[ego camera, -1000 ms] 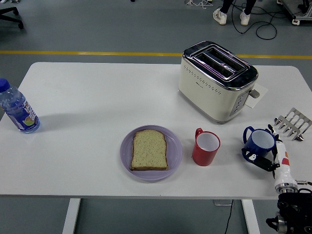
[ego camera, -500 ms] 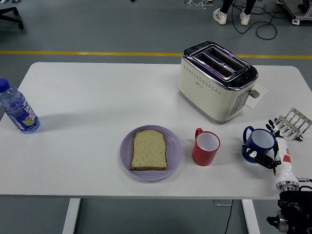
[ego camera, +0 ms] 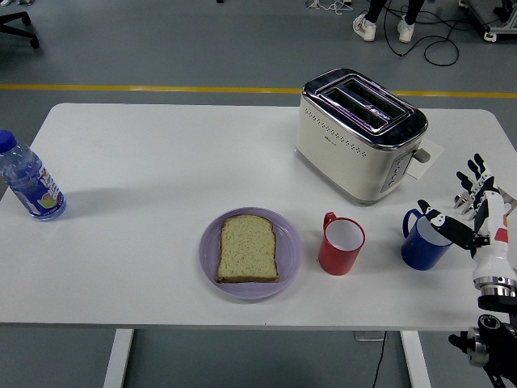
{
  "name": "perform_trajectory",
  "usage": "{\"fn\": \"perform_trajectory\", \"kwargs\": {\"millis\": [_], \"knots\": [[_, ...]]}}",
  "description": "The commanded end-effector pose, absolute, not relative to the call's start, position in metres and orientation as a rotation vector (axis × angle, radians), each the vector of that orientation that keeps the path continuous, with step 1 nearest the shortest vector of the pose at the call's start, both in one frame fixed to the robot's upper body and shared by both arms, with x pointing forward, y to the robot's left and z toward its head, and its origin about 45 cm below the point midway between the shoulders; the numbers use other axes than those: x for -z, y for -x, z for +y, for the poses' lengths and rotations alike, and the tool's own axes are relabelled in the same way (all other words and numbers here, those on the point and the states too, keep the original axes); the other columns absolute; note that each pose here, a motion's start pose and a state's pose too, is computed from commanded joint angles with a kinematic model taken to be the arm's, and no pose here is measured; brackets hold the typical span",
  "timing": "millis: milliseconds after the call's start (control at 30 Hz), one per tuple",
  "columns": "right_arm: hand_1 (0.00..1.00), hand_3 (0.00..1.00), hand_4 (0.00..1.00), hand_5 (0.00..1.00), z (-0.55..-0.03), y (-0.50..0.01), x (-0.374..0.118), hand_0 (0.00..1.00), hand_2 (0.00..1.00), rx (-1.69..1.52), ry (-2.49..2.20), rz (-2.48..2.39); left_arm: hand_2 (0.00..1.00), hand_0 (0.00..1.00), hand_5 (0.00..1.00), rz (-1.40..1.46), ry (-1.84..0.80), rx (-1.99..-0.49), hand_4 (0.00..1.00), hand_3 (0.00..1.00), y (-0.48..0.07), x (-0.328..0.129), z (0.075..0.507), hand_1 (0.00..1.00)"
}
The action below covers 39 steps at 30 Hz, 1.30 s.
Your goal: Pick up the cup,pour liquid into bread,place the cup on the desk
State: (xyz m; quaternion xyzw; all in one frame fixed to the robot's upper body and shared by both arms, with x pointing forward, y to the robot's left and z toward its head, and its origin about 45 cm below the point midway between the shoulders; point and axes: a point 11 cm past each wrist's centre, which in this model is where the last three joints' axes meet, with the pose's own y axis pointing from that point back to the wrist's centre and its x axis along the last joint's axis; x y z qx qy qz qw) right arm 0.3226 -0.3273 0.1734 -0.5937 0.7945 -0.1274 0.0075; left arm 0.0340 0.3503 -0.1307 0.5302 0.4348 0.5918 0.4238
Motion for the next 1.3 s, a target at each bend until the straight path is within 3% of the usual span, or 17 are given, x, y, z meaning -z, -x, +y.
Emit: {"fn": "perform_trajectory", "kwargs": {"millis": [67,100,267,300,500,700,1300], "knots": [[0.827,0.974,0.859,0.168,-0.332,-0.322,-0.183,0.901,0.932,0.345,1.782,2.468,0.651,0.634,0.863,1.088,-1.329,-1.479,0.24,0.503,-0.033,0.131,0.35,0.639],[0.688,0.76,0.708,0.209,-0.336,-0.321,-0.188,0.777,0.715,0.32,1.738,2.461,0.651,0.633,0.862,1.089,-1.33,-1.478,0.239,0.503,-0.033,0.131,0.35,0.64],[0.688,0.76,0.708,0.209,-0.351,-0.317,-0.204,0.777,0.715,0.127,1.572,2.401,0.651,0.633,0.862,1.088,-1.334,-1.474,0.239,0.503,-0.031,0.131,0.35,0.64],[0.63,0.611,0.65,0.17,-0.355,-0.317,-0.209,0.708,0.648,0.066,1.543,2.375,0.651,0.633,0.863,1.089,-1.335,-1.474,0.24,0.503,-0.031,0.131,0.35,0.638],[0.6,0.608,0.639,0.151,-0.37,-0.325,-0.211,0.687,0.639,-0.41,1.547,2.155,0.651,0.634,0.863,1.087,-1.341,-1.467,0.24,0.503,-0.029,0.131,0.35,0.639],[0.594,0.607,0.635,0.148,-0.384,-0.322,-0.204,0.673,0.641,-0.659,1.44,2.012,0.651,0.634,0.863,1.087,-1.343,-1.463,0.24,0.503,-0.028,0.131,0.349,0.639],[0.584,0.609,0.636,0.154,-0.387,-0.324,-0.192,0.659,0.642,-0.787,1.433,1.973,0.651,0.633,0.861,1.083,-1.327,-1.476,0.239,0.503,-0.036,0.131,0.35,0.64]]}}
